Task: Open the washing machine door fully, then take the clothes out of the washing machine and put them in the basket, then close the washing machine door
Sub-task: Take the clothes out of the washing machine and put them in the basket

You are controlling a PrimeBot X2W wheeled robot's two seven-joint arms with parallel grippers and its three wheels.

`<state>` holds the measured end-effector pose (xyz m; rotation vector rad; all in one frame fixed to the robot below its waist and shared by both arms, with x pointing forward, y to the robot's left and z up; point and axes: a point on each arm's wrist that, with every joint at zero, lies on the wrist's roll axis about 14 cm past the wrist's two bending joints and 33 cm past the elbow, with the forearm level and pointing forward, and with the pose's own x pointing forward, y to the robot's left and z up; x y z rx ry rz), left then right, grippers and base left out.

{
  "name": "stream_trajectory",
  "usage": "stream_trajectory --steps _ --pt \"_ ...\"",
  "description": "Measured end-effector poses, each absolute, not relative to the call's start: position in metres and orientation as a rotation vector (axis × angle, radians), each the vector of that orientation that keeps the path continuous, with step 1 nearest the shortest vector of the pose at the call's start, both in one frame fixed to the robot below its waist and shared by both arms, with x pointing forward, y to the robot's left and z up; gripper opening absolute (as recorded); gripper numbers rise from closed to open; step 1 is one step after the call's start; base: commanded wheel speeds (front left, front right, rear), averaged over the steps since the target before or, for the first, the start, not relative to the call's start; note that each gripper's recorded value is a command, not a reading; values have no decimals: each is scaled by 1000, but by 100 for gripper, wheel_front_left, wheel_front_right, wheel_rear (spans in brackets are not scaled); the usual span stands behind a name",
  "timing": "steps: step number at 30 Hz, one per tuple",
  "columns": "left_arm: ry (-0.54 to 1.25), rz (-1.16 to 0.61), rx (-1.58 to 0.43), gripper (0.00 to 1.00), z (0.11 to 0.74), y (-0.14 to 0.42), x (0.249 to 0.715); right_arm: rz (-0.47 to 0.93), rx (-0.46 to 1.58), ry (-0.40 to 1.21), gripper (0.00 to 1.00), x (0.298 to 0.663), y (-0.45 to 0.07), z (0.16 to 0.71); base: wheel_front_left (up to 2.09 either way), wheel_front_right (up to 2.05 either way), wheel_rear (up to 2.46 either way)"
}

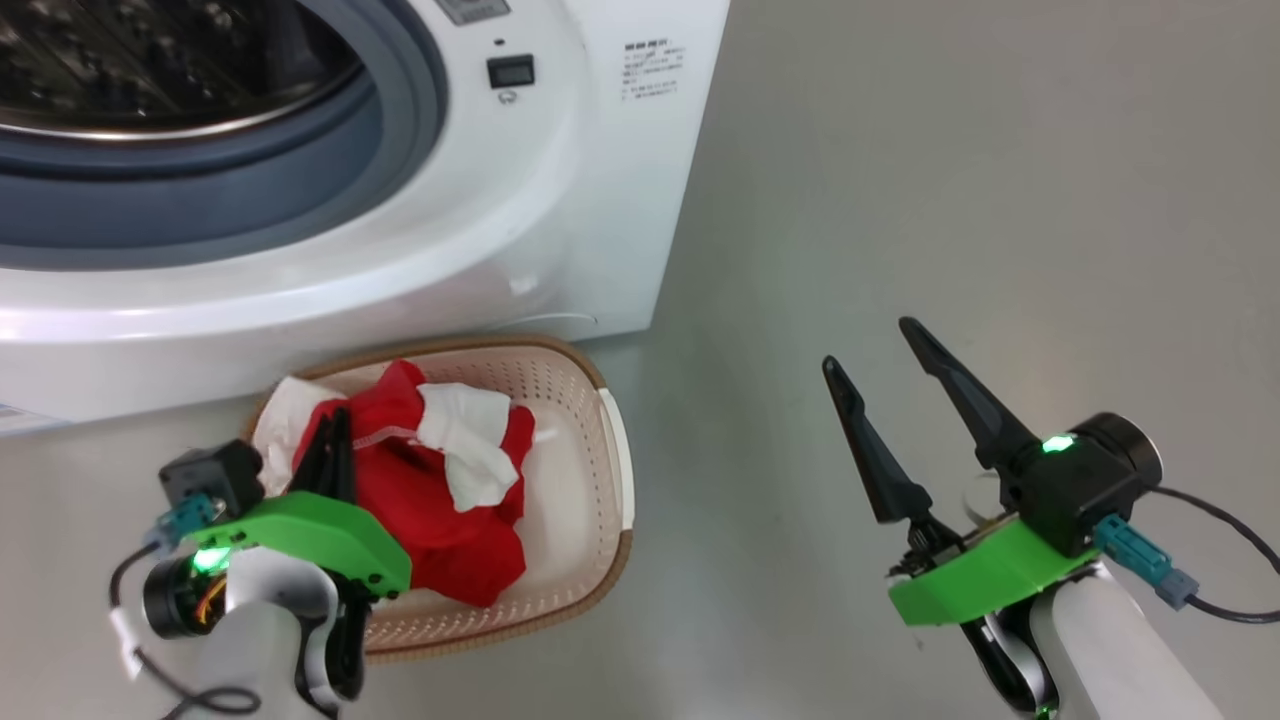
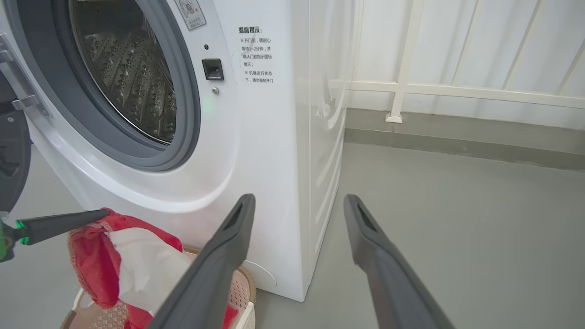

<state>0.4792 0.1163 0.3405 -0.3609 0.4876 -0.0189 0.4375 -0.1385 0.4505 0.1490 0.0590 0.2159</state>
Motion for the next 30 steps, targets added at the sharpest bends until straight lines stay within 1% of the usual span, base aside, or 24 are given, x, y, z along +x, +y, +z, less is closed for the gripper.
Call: stream_trajectory --steps 7,16,22,23,24,30 --pt "677 -49 -384 0 292 100 475 206 145 87 100 445 -142 437 0 0 0" --pt "851 -60 -370 0 245 88 472 206 141 122 100 457 -143 418 0 0 0" --pt "989 -75 -359 0 217 79 461 208 143 146 100 459 -141 408 0 0 0" --pt "989 -75 -359 0 217 79 461 208 143 146 100 459 -141 408 0 0 0" --pt "1037 -82 -350 0 208 78 455 204 142 153 100 460 -143 405 0 0 0" --pt "1087 -91 -326 0 194 78 451 196 137 166 100 462 -146 399 0 0 0"
